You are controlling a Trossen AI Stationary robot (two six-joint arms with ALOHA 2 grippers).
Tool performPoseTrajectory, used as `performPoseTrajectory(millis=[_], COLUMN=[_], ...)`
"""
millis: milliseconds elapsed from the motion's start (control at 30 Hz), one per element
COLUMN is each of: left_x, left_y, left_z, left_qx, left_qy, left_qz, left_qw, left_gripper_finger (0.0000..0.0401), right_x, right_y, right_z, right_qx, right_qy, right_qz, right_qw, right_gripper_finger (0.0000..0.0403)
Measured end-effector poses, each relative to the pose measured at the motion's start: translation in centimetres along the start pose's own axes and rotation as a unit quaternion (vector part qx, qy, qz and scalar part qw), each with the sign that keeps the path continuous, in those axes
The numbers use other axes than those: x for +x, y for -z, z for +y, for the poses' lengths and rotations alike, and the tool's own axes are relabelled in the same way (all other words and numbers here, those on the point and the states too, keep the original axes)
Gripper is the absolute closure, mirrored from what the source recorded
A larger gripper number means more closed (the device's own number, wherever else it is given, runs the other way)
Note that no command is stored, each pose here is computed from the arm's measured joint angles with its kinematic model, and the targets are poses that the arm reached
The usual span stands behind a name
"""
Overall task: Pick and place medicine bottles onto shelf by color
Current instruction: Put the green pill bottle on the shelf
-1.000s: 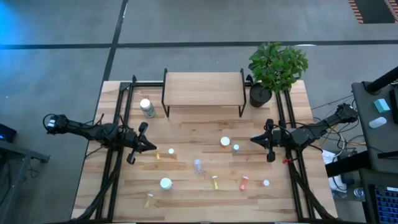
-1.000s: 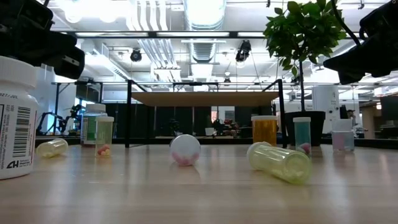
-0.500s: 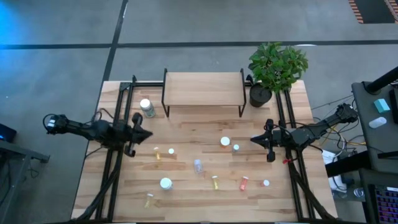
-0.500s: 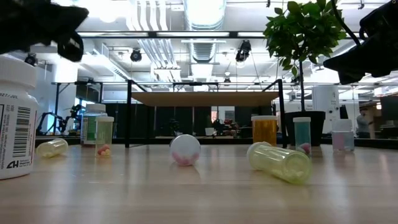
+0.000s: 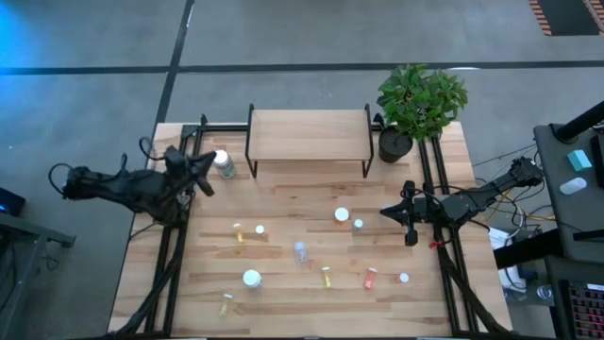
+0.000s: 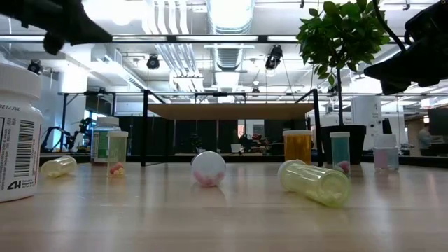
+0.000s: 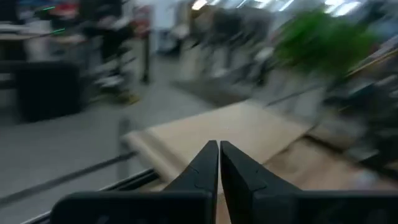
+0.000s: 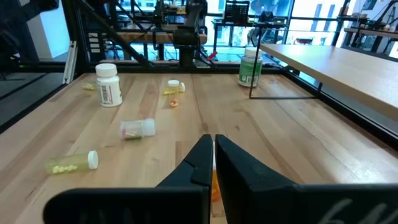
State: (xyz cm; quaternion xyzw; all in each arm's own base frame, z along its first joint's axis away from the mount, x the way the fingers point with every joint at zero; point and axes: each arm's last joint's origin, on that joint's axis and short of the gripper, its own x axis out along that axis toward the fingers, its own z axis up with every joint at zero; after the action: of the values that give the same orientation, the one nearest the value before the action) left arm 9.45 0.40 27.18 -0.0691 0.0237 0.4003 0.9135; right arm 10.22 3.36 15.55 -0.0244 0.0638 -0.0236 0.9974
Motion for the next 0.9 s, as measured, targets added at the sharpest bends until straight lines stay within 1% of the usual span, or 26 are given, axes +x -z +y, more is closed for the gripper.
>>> performPoseTrajectory(millis=[67,167,233,300,400,467,567,633,700,833,900], left_x=[0.2,0.7,1.2,1.7,2.3,2.8,3.9,4.8,5.8,7.0,7.5], left_y=[-0.3,-0.8,-0.9,-1.0,-0.8,-0.5,0.0,0.1,0.2,0.5,0.7], left_z=[-0.3,-1.0,-1.6,-1.8,-1.8,-1.4,-0.2,0.7,1.6,3.5,4.2], left_qx=[0.030,0.053,0.064,0.070,0.053,0.029,-0.008,-0.034,-0.056,-0.050,-0.056], left_qy=[-0.043,-0.076,-0.090,-0.102,-0.121,-0.120,-0.123,-0.134,-0.148,-0.192,-0.203], left_qz=[0.023,0.037,0.042,0.046,0.053,0.077,0.131,0.159,0.182,0.218,0.232], left_qw=[0.998,0.995,0.993,0.991,0.990,0.989,0.984,0.978,0.970,0.956,0.950], left_gripper_finger=[0.0395,0.0370,0.0340,0.0301,0.0231,0.0188,0.0145,0.0133,0.0130,0.0129,0.0129], right_x=[0.0,0.0,0.0,0.0,0.0,0.0,0.0,0.0,0.0,0.0,0.0], right_y=[0.0,0.0,0.0,0.0,0.0,0.0,0.0,0.0,0.0,0.0,0.0], right_z=[0.0,0.0,0.0,0.0,0.0,0.0,0.0,0.0,0.0,0.0,0.0], right_qx=[0.001,0.000,0.001,0.000,0.001,0.000,0.001,0.000,0.001,0.001,0.001], right_qy=[0.000,0.000,0.000,0.000,0.000,0.000,0.000,0.000,0.000,0.000,0.000], right_qz=[0.000,0.000,0.000,0.000,0.000,0.000,0.000,0.000,0.000,0.000,0.000], right_qw=[1.000,1.000,1.000,1.000,1.000,1.000,1.000,1.000,1.000,1.000,1.000], right_gripper_finger=[0.0394,0.0394,0.0394,0.0394,0.0394,0.0394,0.0394,0.0394,0.0394,0.0394,0.0394])
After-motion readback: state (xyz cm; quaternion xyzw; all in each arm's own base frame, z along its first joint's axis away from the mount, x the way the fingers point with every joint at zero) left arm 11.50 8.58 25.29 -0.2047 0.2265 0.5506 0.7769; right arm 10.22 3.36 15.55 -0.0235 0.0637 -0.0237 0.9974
